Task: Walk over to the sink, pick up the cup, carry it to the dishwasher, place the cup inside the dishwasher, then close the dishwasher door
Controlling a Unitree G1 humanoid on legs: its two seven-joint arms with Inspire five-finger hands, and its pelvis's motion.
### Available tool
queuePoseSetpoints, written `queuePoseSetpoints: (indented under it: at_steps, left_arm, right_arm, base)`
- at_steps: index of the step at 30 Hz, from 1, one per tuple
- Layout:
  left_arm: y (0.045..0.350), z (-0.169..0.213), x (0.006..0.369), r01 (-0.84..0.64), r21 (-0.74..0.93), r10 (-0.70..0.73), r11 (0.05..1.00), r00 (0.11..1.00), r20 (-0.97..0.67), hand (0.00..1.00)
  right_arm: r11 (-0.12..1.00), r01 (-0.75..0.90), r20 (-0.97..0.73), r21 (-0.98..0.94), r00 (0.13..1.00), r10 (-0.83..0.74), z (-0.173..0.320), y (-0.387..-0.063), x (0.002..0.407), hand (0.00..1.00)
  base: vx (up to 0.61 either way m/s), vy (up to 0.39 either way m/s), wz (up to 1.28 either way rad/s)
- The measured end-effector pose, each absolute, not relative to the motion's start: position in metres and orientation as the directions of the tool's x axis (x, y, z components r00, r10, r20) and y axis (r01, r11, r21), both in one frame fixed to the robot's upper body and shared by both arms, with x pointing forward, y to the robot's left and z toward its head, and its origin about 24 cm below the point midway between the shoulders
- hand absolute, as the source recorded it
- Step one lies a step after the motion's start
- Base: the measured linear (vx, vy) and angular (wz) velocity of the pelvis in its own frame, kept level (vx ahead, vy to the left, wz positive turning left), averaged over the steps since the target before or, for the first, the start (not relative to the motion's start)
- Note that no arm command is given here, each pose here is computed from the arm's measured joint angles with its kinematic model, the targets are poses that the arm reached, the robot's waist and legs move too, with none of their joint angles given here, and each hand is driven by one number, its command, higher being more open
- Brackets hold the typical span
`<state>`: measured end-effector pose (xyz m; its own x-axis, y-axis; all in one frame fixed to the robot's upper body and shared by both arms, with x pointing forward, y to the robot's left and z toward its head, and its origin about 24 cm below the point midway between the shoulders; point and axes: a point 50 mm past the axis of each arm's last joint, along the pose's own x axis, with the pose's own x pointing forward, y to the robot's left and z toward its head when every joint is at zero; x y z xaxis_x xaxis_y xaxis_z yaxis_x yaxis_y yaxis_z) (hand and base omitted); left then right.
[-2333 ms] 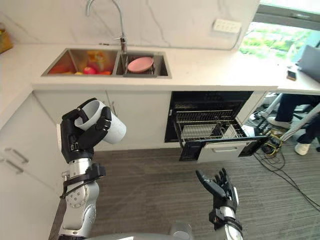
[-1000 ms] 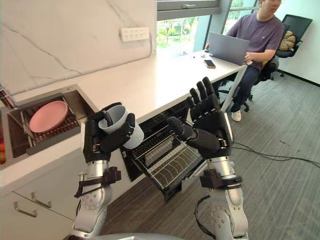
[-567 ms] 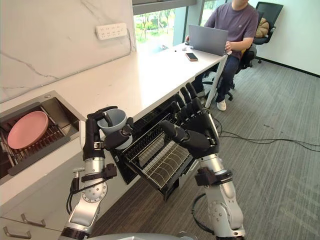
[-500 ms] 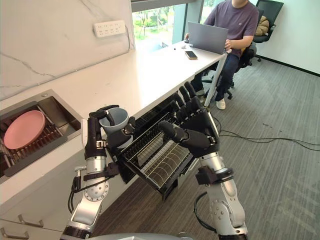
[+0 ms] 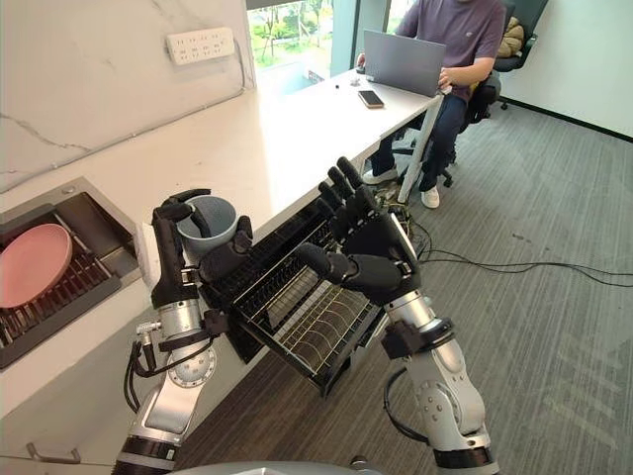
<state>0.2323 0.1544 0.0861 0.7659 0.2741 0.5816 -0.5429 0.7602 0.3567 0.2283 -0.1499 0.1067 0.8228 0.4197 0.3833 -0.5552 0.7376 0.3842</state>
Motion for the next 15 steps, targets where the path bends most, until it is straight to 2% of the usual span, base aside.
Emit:
queuePoseSetpoints:
  at_steps: [10,15]
  left_arm:
    - [0.161,0.086,0.232,-0.571,0.302,0.343,0.763,0.754,0.56,0.0]
    - [0.185,0.09,0.233,-0.65,0.25,0.446,0.717,0.704,0.553,0.0]
  right_arm:
    - [0.738,-0.557,0.377,0.38,0.822,0.426,0.106,-0.15,0.228,1.0]
    - [0.762,-0.548,0.373,0.345,0.825,0.424,0.106,-0.158,0.229,1.0]
  base:
    - [-0.02,-0.002,0.0]
    - [0.0,0.0,0.0]
